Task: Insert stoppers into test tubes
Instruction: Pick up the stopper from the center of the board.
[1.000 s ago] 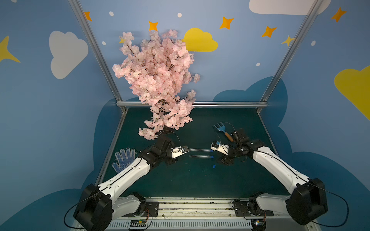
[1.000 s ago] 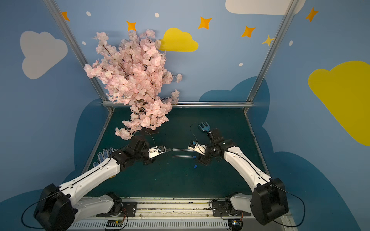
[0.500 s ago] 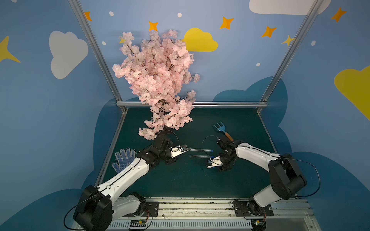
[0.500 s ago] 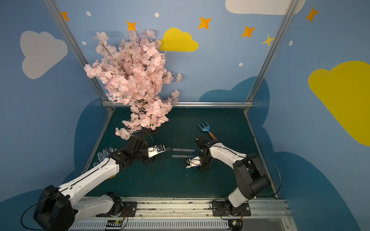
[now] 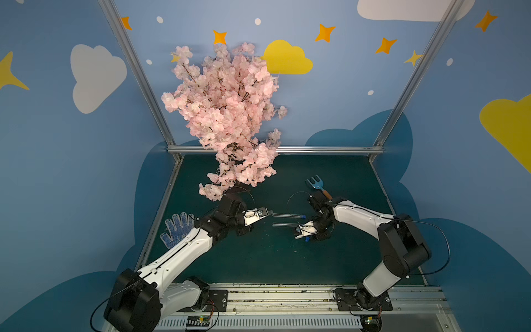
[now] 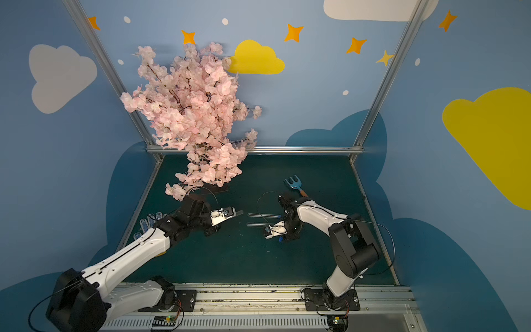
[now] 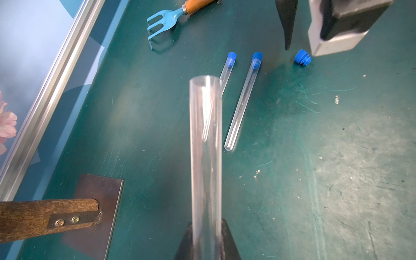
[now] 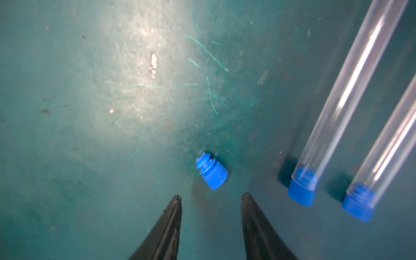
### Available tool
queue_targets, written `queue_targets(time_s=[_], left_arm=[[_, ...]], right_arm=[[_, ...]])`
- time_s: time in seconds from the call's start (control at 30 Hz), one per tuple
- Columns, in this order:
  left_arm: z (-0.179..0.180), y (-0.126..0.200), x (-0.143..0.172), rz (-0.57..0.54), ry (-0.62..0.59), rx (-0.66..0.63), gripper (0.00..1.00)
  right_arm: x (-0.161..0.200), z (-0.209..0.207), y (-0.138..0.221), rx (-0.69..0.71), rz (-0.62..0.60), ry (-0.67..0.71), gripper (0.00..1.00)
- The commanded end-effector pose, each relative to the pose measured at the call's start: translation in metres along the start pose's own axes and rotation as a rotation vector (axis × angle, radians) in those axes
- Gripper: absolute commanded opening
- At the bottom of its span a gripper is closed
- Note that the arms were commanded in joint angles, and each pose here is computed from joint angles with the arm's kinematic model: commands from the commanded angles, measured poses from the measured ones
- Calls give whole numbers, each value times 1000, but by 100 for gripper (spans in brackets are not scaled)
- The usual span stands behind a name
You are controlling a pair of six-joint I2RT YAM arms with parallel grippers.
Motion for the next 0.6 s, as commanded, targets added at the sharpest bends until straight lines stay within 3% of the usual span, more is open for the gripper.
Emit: queue_targets(time_s=[0.0,0.57], left_arm=[[-1,2,-1,-18,-1,11,2],[1,4,-2,-32,-1,9,2]], right_arm=[[-8,-1,-3,-47,-36,22,39],[-9,0,-13,-91,-14,9,35]])
Point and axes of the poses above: each gripper's point midway between its finger pads, its own y axis back along the fingers, its own z axis along the line the jaws close on, x = y × z, the point moved 10 cm from there along y, back along the fingers, and after that the axes turned 14 degrees about y, right-handed, at the moved point
